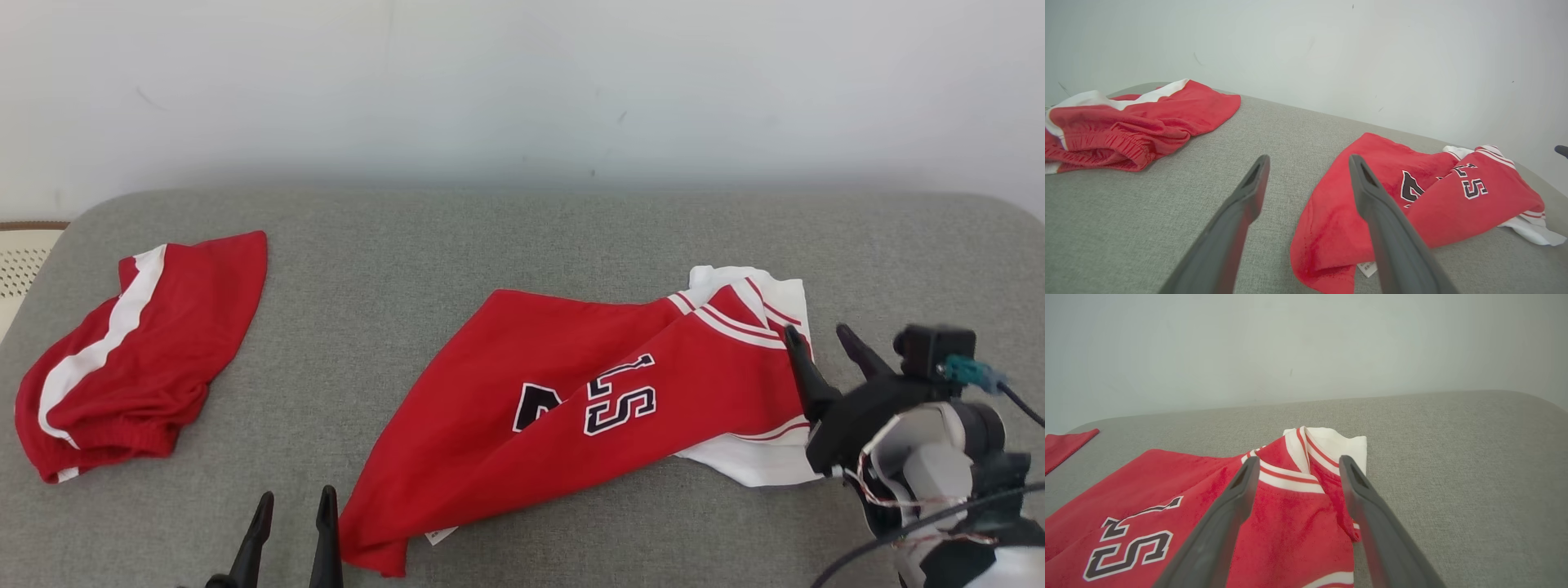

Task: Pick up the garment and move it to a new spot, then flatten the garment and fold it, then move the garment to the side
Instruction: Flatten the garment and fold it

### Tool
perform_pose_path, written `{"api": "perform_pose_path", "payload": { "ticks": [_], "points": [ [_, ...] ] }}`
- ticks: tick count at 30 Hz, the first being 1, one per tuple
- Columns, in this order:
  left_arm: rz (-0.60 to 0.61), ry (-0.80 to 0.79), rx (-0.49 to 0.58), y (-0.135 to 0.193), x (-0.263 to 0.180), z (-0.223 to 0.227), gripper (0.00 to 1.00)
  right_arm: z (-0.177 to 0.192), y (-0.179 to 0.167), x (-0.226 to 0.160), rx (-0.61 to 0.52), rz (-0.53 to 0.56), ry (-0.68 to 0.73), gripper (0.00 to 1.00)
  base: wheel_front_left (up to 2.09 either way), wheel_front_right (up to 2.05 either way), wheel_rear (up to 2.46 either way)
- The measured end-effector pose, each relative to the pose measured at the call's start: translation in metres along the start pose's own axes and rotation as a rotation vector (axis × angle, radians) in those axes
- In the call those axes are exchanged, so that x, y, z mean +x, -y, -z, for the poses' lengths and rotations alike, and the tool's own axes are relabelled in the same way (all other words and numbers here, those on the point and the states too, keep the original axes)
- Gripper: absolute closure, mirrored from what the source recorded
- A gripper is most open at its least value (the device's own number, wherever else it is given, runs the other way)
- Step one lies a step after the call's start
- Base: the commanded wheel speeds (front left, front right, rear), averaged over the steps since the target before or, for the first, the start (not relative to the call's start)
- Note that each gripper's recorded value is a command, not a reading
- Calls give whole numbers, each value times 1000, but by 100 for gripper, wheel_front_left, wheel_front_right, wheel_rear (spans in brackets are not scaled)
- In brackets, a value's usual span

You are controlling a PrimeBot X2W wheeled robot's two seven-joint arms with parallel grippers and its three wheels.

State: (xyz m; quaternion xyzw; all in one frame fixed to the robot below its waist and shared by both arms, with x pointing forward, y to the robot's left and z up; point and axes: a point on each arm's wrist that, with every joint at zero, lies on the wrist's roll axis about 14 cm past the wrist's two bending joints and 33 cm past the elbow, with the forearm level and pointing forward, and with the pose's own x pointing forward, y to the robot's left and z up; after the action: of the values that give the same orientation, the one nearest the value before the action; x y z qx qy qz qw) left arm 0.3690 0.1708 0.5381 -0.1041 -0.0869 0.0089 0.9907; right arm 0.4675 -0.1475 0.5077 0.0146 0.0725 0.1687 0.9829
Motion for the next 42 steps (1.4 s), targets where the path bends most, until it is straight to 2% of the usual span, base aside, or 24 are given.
{"api": "perform_pose_path", "payload": {
  "ticks": [3,4,7,8,14,15,16,17,18,19,26,30,42],
  "points": [
    [-6,3,1,-1,-2,-1,0,11,5,-7,11,15,-22,0,0,0,0],
    [-12,3,1,-2,-3,-1,0,33,10,-19,38,38,-70,0,0,0,0],
    [-16,6,2,-3,-2,-2,0,54,14,-30,59,62,-119,0,0,0,0],
    [-22,6,4,-5,-1,-2,0,89,12,-45,108,90,-200,0,0,0,0],
    [-28,0,12,-9,0,0,0,110,5,-48,144,102,-258,0,0,0,0],
    [-30,-1,14,-9,0,1,0,111,4,-47,145,102,-261,9,0,0,0],
    [-31,-2,14,-10,0,1,0,111,4,-47,145,103,-262,24,0,0,0],
    [-33,-4,16,-11,0,2,0,112,3,-46,149,103,-264,50,0,0,0],
    [-33,-7,16,-12,0,2,0,113,1,-45,150,100,-266,82,0,0,0],
    [-35,-7,17,-13,0,3,0,113,0,-44,153,99,-265,100,0,0,0],
    [-37,-4,20,-14,0,2,0,107,-6,-41,157,89,-237,100,0,0,0],
    [-29,3,16,-10,-3,-1,0,87,-10,-45,181,77,-161,100,0,0,0],
    [10,10,-4,6,-10,-4,0,53,-23,-99,319,32,-106,100,0,0,0]
  ]
}}
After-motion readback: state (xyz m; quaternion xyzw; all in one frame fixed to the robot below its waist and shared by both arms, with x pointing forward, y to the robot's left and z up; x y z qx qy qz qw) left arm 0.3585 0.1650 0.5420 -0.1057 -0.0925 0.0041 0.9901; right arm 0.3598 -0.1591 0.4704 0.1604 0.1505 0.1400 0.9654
